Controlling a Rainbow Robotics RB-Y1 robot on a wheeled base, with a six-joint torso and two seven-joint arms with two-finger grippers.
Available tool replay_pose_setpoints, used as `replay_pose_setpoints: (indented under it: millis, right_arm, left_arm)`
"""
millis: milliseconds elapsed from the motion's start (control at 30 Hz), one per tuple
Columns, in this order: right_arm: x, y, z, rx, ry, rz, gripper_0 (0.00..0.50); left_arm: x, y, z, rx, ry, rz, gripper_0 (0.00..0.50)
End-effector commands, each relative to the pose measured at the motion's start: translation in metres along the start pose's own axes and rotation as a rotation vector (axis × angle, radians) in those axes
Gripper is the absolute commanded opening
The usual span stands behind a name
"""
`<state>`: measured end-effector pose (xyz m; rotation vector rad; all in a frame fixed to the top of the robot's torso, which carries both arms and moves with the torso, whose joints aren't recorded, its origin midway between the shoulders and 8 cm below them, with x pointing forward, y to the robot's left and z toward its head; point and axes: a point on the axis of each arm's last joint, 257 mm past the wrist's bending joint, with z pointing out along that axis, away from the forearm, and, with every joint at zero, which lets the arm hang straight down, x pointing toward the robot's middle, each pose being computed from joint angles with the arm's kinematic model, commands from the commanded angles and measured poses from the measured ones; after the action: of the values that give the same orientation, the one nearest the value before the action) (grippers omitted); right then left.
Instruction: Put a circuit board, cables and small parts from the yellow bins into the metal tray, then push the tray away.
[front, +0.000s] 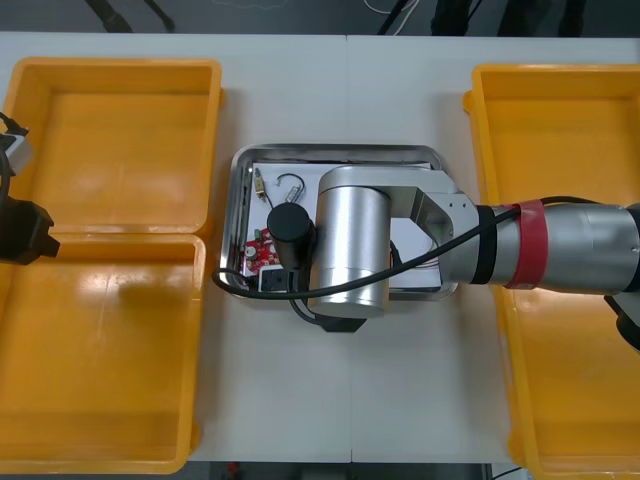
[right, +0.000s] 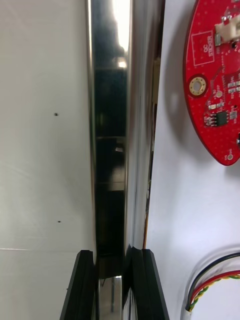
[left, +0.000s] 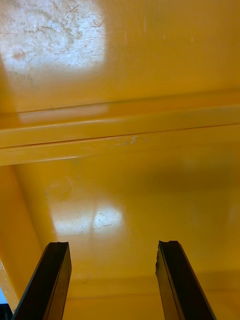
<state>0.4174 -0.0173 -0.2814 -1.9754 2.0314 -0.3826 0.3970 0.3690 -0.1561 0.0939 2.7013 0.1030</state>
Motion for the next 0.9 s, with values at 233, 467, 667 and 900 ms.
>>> replay_pose_setpoints:
  millis: [233, 467, 667, 900]
  right_arm:
    - [-0.007, -0.06, -0.02, 0.065, -0.028, 0.003, 0.0]
    - [-0.011, -0.078, -0.023, 0.095, -0.042, -0.012, 0.0]
    - [-0.019, -0.092, -0.022, 0.116, -0.1, -0.014, 0.0]
    - [-0.015, -0.108, -0.023, 0.125, -0.112, -0.023, 0.0]
  left_arm:
    - [-0.001, 0.017, -0.014, -0.05, -0.022, -0.018, 0.5]
    - [-0.001, 0.017, -0.014, -0.05, -0.022, -0.018, 0.5]
    - [-0.001, 0.017, -0.014, -0.05, -0.022, -0.018, 0.5]
    - [-0.001, 0.017, -0.014, -0.05, -0.022, -0.018, 0.5]
